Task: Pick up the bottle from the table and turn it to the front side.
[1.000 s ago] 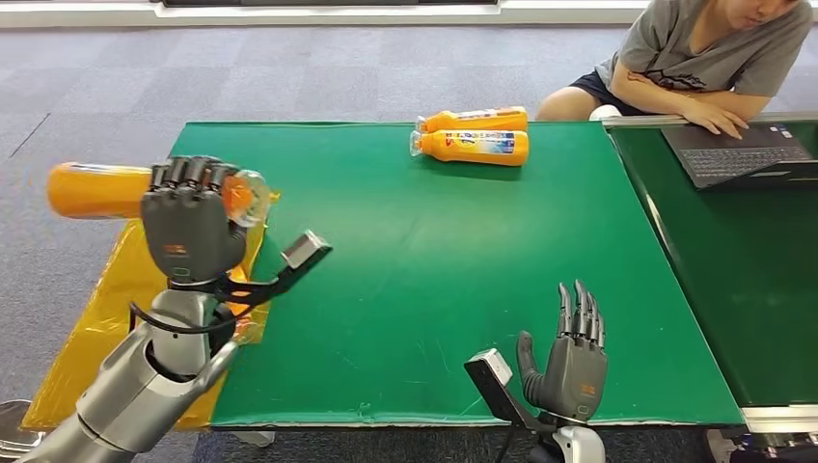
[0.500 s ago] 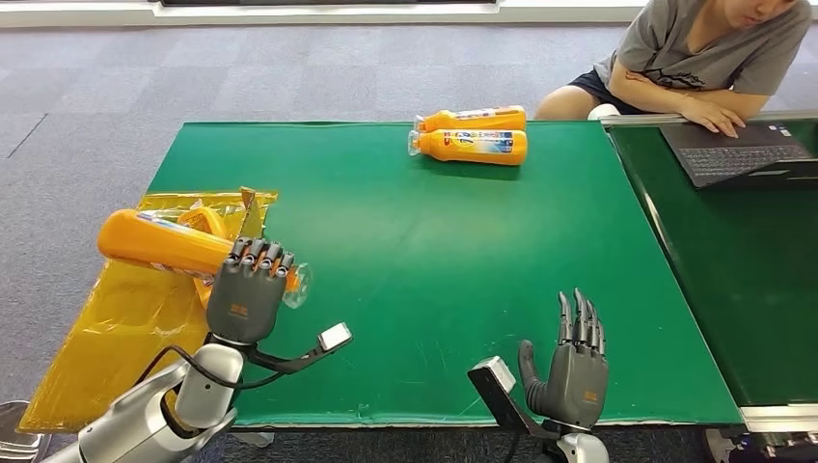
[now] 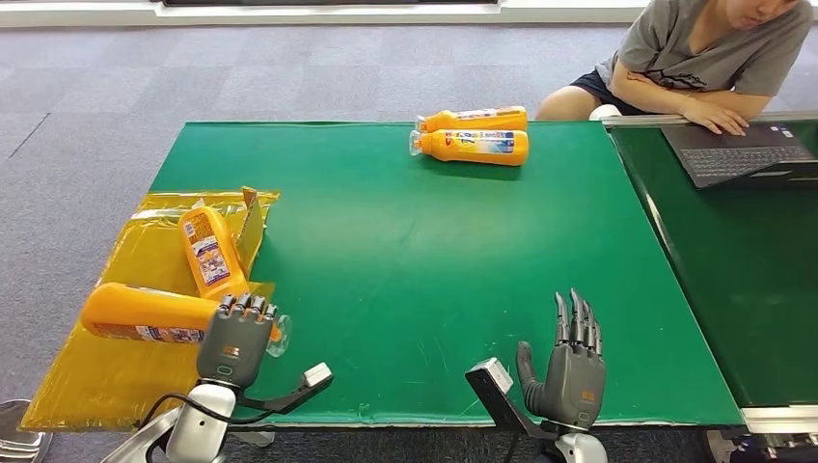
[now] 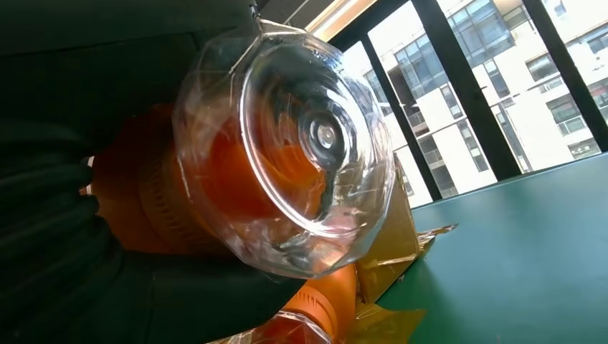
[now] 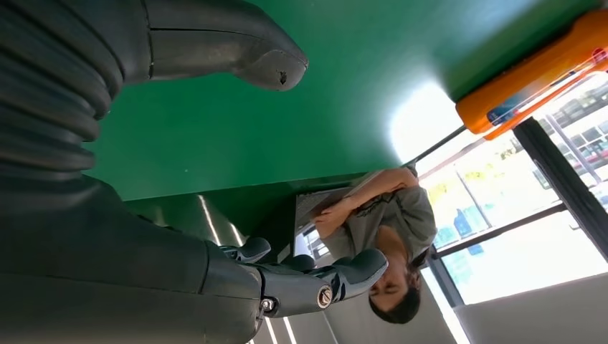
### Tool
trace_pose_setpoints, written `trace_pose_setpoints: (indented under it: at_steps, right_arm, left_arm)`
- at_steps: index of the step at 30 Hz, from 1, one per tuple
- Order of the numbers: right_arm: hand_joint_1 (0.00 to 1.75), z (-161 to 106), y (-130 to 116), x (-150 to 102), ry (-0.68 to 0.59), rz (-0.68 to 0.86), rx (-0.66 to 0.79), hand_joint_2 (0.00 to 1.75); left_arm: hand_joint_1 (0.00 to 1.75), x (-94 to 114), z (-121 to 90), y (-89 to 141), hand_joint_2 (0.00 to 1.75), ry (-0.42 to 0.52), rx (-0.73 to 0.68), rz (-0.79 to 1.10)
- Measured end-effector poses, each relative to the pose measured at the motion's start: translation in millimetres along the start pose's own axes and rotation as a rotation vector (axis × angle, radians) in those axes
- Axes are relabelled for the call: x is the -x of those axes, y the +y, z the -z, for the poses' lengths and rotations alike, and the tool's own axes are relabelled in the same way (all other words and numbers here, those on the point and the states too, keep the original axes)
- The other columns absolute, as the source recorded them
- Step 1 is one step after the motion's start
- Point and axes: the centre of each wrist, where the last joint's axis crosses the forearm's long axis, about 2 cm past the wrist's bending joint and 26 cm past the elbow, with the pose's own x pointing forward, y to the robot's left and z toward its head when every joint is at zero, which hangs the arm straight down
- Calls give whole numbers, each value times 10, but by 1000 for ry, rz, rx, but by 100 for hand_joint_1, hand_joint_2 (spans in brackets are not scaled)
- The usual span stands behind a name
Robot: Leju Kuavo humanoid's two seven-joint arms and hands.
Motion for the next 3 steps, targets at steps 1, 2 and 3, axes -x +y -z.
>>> trace_pose_setpoints:
  at_steps: [1,2,3]
  right_arm:
    - [0,0,0,0,0,-1,0,175]
    - [0,0,0,0,0,-2,0,175]
    - [0,0,0,0,0,-2,-1,175]
  left_arm:
    - [175,3,-7,-8,175,6,4,-2]
    - [175,5,-13,-14,175,12,9,-3]
    - [175,6,-16,-17,175,16,11,-4]
